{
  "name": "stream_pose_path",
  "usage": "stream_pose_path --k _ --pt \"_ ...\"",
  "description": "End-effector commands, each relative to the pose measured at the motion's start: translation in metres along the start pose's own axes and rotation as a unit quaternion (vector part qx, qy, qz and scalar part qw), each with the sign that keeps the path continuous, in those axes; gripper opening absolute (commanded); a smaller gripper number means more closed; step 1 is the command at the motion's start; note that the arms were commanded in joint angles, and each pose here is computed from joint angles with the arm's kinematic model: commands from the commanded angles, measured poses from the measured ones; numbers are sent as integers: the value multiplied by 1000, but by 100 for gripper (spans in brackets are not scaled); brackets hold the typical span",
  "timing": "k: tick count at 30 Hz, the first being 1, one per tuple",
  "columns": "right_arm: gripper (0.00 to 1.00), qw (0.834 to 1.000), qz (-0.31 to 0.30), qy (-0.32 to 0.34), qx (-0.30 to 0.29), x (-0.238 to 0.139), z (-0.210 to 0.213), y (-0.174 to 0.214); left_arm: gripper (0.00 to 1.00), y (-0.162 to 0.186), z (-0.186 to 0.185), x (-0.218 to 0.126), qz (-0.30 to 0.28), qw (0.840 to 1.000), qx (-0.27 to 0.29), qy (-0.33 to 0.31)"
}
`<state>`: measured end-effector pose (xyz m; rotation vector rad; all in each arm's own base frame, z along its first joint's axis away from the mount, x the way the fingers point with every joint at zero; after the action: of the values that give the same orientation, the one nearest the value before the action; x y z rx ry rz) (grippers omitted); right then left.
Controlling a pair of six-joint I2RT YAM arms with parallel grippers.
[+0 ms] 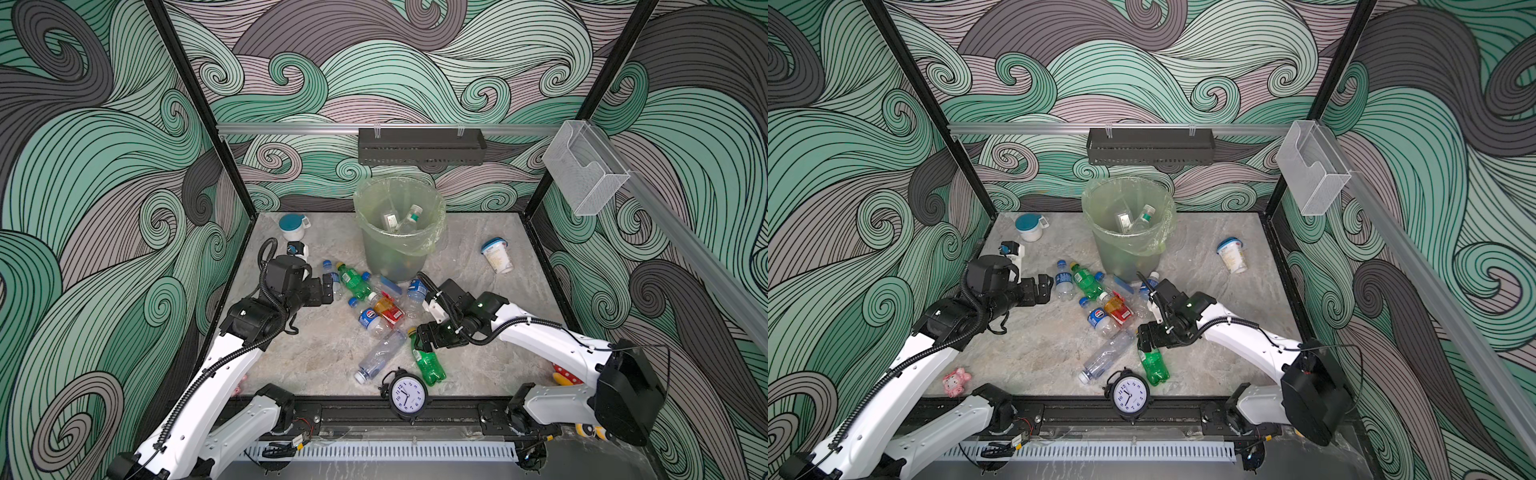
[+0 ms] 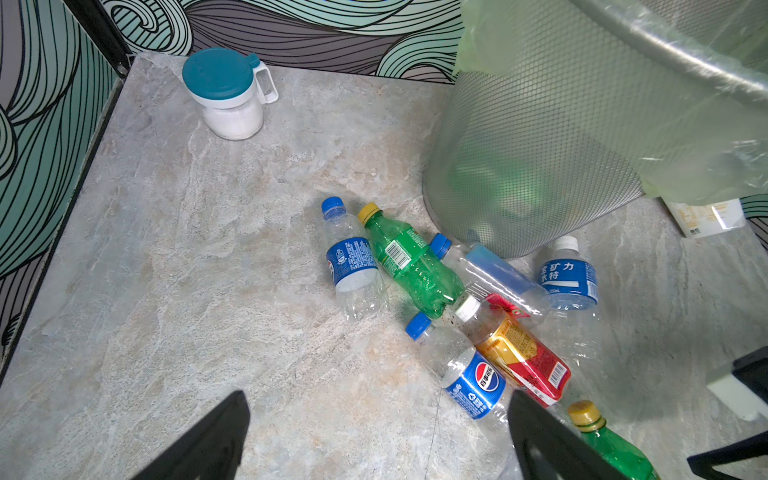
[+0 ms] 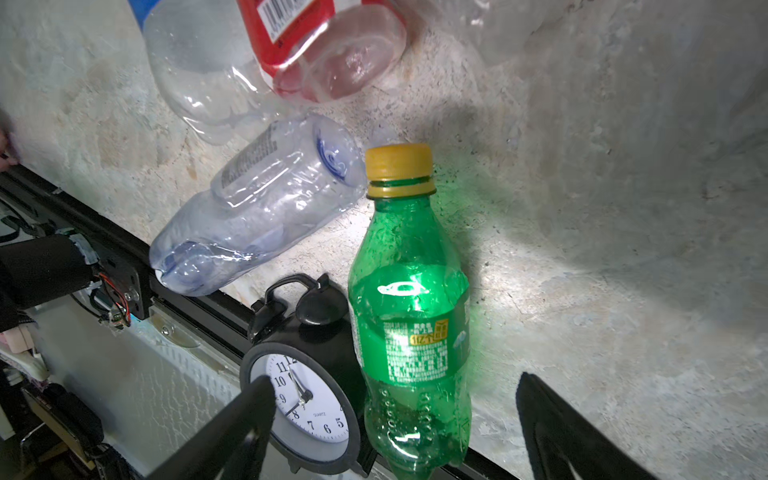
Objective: Throw the plastic bottles in the bin
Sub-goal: 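Withdraw the right gripper and lower it to the green Sprite bottle, then grasp the green Sprite bottle below its yellow cap with the right gripper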
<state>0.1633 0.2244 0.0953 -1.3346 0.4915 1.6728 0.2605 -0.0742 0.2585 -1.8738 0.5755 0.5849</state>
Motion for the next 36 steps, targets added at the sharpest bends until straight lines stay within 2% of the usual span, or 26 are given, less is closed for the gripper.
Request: stream_pose_path --k 1,7,12,23,36 --pt "90 1000 8 -3 5 9 4 1 99 -2 6 -3 -9 1000 -2 -10" --pt "87 999 31 11 6 26 3 5 99 1 8 -1 -7 1000 -1 -13" --pt "84 997 41 66 18 33 -15 10 99 1 9 -1 -8 1000 1 -16" --pt "79 995 59 75 25 52 -19 12 99 4 11 1 -5 1000 5 -19" --pt "65 988 64 136 19 49 -39 14 99 3 10 1 -4 1000 11 -20"
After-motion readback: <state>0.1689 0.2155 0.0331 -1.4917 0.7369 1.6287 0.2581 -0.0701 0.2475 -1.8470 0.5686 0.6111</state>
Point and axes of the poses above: each gripper's point midway between its finger pads, its own x axis out along the fingers, its own z axis along the line the jaws close on, y = z × x, the point moved 1 cm from there along -x, back along the fingers, and after that the axes turned 15 degrees about -x, right-handed, at the moved point
